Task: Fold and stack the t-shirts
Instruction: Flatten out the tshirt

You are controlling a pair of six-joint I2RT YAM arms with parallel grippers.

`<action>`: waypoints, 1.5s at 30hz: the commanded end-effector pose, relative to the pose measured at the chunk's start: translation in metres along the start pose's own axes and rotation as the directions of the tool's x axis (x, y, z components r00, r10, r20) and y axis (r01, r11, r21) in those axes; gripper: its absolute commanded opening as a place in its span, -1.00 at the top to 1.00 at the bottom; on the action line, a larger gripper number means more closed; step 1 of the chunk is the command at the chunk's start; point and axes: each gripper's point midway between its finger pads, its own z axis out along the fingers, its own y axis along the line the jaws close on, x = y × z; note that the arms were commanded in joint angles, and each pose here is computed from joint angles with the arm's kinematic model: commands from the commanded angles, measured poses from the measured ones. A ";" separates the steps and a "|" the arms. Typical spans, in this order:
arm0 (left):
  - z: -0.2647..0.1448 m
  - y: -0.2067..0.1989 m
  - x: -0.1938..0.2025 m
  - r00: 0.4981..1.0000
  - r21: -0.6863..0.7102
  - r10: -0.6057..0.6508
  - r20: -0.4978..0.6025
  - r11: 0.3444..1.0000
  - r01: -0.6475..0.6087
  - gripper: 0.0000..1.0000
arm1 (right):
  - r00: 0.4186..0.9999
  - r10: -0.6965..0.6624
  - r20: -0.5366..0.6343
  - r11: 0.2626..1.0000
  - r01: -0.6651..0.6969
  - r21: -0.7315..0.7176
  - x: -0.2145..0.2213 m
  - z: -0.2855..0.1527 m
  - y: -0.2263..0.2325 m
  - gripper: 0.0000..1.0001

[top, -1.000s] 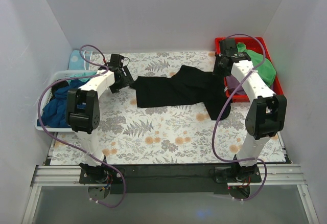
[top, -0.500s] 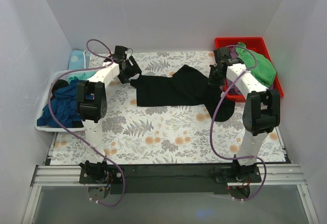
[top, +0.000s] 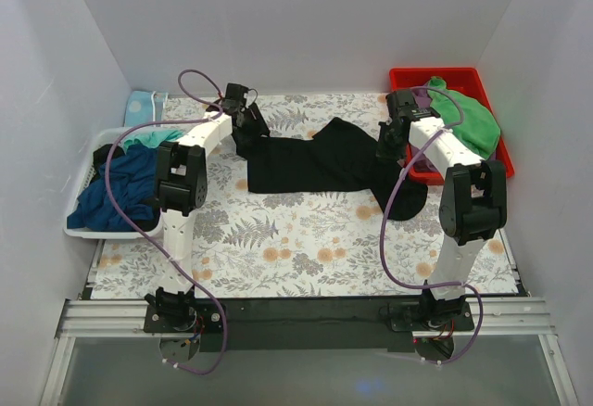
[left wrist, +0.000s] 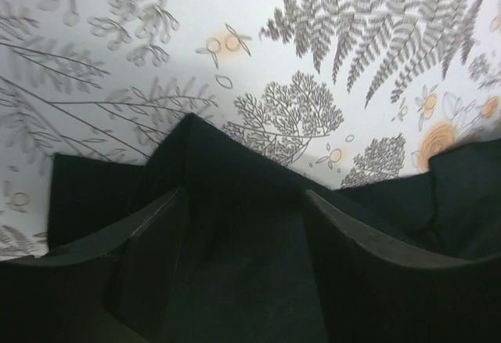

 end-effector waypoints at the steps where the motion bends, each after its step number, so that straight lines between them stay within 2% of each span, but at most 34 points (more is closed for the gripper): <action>1: -0.005 -0.016 -0.002 0.999 0.012 0.040 0.019 0.999 -0.040 -0.12 | 1.000 -0.001 -0.021 1.000 0.000 -0.011 0.005 0.002 0.004 0.97; 7: -0.003 -0.009 -0.004 0.998 -0.037 0.037 0.043 0.999 -0.035 0.24 | 1.000 0.000 -0.029 1.000 0.000 -0.005 0.009 0.003 0.001 0.97; 9: -0.003 -0.007 -0.003 0.998 -0.042 0.038 0.041 0.998 -0.036 0.26 | 0.999 0.001 -0.034 1.000 -0.001 -0.002 0.011 0.004 0.000 0.97; 11: -0.003 -0.001 -0.006 0.997 -0.074 0.044 0.060 0.996 -0.039 0.56 | 0.999 0.000 -0.035 1.000 0.000 -0.001 0.011 0.005 0.000 0.97; 13: -0.007 0.002 -0.010 0.996 -0.099 0.045 0.075 0.994 -0.038 0.77 | 1.000 0.000 -0.031 1.000 0.000 -0.002 0.011 0.003 0.001 0.97; 14: -0.010 0.004 -0.013 0.996 -0.110 0.045 0.081 0.993 -0.036 0.95 | 1.000 -0.002 -0.029 1.000 0.002 0.000 0.010 0.003 0.000 0.97; 15: -0.014 0.005 -0.014 0.995 -0.124 0.049 0.090 0.992 -0.037 1.00 | 1.000 -0.001 -0.023 1.000 0.001 0.003 0.008 0.002 0.000 0.97; 19: -0.046 0.011 -0.034 0.981 -0.190 0.077 0.177 0.981 -0.043 1.00 | 1.000 0.003 0.017 1.000 -0.003 0.004 -0.003 -0.007 0.002 0.97; 20: -0.067 0.012 -0.048 0.967 -0.221 0.085 0.240 0.975 -0.031 1.00 | 1.000 0.003 0.030 1.000 -0.003 0.006 -0.007 -0.010 0.001 0.97; 22: -0.087 0.019 -0.057 0.953 -0.261 0.108 0.284 0.965 -0.032 1.00 | 0.998 0.003 0.069 1.000 -0.004 0.020 -0.016 -0.020 0.000 0.97; 23: -0.111 0.018 -0.071 0.931 -0.278 0.115 0.345 0.961 -0.015 1.00 | 0.995 0.002 0.100 1.000 -0.004 0.020 -0.026 -0.027 0.002 0.97; 28: -0.183 0.025 -0.106 0.864 -0.299 0.120 0.490 0.953 0.038 1.00 | 0.973 0.005 0.229 0.999 -0.017 0.049 -0.063 -0.067 -0.004 0.97; 33: -0.259 0.029 -0.142 0.772 -0.258 0.076 0.631 0.959 0.116 1.00 | 0.937 0.025 0.349 0.998 -0.042 0.040 -0.100 -0.109 -0.004 0.97; 40: -0.330 0.039 -0.176 0.662 -0.244 0.068 0.747 0.953 0.178 1.00 | 0.867 0.075 0.492 0.994 -0.105 0.034 -0.136 -0.161 -0.016 0.97; 45: -0.361 0.064 -0.189 0.598 -0.242 0.022 0.801 0.926 0.290 1.00 | 0.829 0.097 0.551 0.992 -0.126 0.016 -0.149 -0.186 -0.018 0.97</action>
